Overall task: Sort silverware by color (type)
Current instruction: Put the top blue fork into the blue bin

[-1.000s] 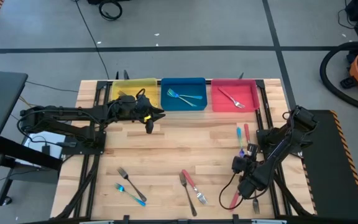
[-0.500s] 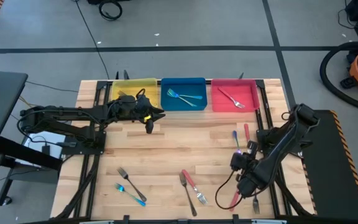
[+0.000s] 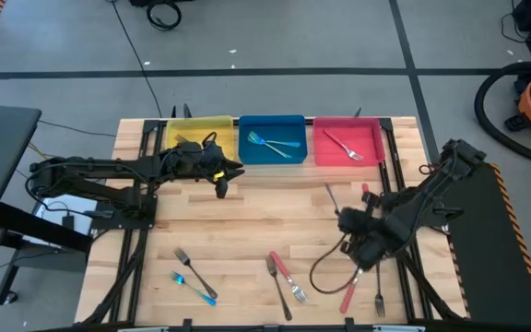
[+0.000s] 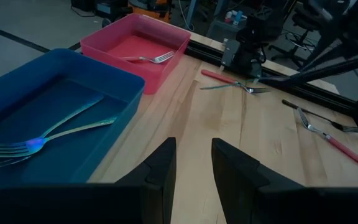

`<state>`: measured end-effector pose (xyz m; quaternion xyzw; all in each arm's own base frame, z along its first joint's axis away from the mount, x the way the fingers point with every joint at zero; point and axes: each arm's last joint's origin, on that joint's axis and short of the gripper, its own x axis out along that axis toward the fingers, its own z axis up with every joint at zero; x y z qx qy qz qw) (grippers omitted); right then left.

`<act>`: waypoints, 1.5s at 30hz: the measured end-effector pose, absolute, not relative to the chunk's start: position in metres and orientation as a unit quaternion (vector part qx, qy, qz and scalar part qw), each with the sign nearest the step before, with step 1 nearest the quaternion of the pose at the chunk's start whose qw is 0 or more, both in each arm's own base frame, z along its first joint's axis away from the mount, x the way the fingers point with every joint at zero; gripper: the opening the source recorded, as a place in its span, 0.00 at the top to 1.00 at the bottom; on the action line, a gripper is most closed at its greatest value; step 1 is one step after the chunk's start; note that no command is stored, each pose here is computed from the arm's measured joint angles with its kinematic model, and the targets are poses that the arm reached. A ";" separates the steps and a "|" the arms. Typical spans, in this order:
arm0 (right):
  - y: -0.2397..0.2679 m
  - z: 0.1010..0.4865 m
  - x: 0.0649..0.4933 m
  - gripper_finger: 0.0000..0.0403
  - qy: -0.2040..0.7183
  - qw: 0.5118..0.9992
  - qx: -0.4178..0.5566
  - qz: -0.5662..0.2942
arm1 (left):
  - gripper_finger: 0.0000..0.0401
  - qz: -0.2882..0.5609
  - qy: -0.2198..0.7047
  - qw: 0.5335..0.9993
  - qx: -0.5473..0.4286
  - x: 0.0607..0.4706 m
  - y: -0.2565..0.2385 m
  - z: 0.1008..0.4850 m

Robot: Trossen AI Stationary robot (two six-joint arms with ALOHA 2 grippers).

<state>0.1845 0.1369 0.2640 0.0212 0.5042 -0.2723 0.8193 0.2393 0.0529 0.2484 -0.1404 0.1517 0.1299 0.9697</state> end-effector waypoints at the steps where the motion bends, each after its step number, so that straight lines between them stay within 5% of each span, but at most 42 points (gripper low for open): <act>1: 0.132 0.268 0.187 0.99 0.490 0.828 0.020 -0.271 | 0.74 0.130 0.152 0.970 -0.140 0.239 0.053 0.248; 14: 0.045 0.311 0.254 0.99 0.350 0.908 -0.040 -0.226 | 0.74 0.130 0.152 0.970 -0.140 0.239 0.053 0.248; 23: -0.037 0.325 0.280 0.99 0.278 0.947 0.004 -0.162 | 0.74 0.147 0.155 0.966 -0.143 0.237 0.061 0.247; 33: -0.109 0.280 0.309 0.99 0.311 0.942 0.021 -0.124 | 0.74 0.168 0.164 0.961 -0.147 0.233 0.070 0.245; 45: -0.184 0.256 0.288 0.99 0.304 0.946 0.095 -0.054 | 0.74 0.165 0.165 0.964 -0.129 0.234 0.070 0.246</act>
